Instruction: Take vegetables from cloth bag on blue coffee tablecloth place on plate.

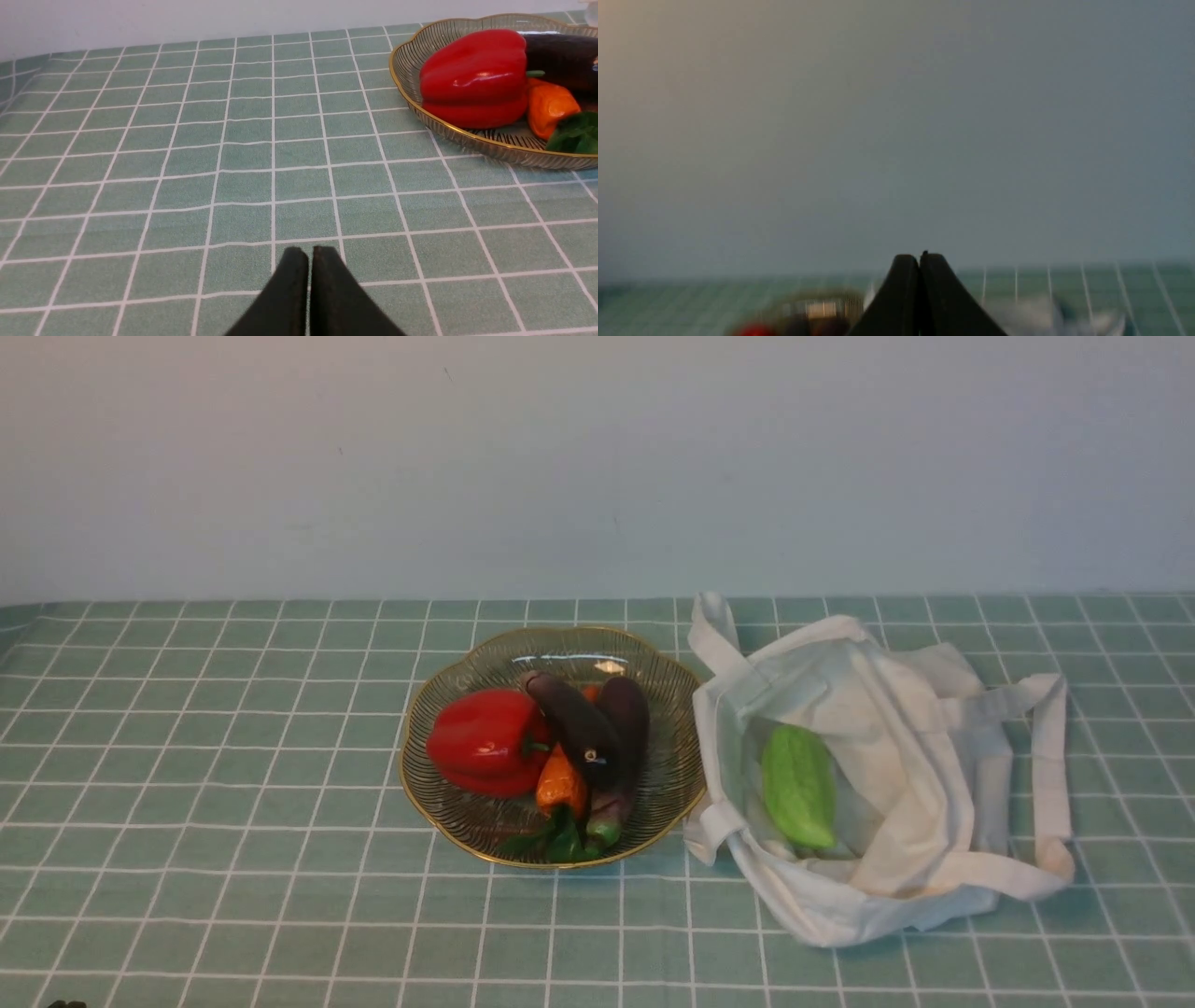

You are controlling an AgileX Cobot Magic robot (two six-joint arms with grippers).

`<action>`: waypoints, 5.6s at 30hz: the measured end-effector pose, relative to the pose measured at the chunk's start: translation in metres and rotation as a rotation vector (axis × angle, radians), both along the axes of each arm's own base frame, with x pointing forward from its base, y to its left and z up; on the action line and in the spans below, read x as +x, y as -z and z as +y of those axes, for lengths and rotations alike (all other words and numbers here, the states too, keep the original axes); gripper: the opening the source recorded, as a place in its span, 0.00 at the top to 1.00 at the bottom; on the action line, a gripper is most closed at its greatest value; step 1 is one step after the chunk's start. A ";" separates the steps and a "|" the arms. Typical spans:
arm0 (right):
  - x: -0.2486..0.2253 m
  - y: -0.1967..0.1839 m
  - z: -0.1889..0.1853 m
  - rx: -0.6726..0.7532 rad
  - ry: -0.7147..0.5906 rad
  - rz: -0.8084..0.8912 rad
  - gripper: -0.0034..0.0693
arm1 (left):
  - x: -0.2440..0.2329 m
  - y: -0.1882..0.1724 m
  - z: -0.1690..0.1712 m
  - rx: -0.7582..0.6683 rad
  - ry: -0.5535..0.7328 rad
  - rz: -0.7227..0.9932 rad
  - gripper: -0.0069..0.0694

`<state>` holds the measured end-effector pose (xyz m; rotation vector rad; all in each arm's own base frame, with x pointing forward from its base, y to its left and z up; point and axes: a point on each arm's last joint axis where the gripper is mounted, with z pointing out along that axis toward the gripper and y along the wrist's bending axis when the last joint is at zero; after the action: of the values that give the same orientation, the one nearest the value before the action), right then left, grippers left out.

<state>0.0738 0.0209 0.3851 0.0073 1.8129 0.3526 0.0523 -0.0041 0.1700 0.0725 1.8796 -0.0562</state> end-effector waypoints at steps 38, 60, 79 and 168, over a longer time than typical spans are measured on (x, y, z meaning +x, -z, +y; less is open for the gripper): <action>0.282 0.208 0.128 -0.183 -0.141 0.981 0.20 | 0.000 0.000 0.000 0.000 0.000 0.000 0.92; 0.240 0.136 0.109 -0.297 -0.185 1.030 0.43 | 0.000 0.000 0.000 0.000 0.000 0.000 0.92; 0.232 0.096 0.181 -0.135 -0.421 0.562 0.43 | 0.000 0.000 0.000 0.000 0.000 0.000 0.92; 0.006 0.005 0.035 -0.132 -0.376 -0.435 0.97 | 0.000 0.000 0.000 0.000 0.000 0.000 0.92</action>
<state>0.0802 0.0558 0.3802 -0.4737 1.3949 0.4582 0.0523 -0.0041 0.1700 0.0725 1.8796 -0.0562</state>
